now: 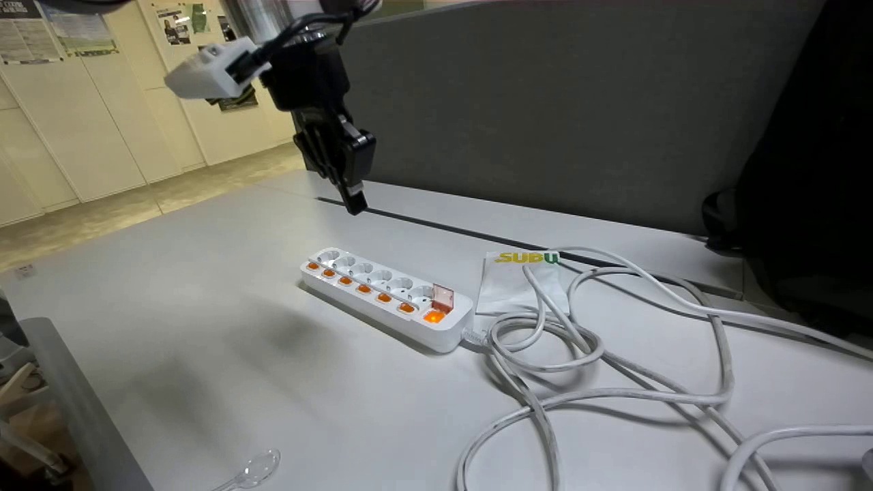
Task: Turn on the third switch from the right of the white adaptor.
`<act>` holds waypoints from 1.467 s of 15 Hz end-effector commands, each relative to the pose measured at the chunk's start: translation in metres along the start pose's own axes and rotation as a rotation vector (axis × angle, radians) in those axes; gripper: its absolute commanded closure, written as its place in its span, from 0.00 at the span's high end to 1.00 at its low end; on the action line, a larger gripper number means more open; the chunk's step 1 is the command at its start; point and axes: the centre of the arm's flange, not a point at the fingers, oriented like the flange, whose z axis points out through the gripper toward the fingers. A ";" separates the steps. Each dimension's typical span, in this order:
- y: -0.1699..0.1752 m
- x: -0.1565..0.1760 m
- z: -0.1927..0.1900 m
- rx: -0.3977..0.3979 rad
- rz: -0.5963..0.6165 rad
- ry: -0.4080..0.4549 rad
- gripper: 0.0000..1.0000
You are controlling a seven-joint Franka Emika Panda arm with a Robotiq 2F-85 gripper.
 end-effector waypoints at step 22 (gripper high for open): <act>-0.006 0.015 0.113 -0.064 0.047 -0.152 0.00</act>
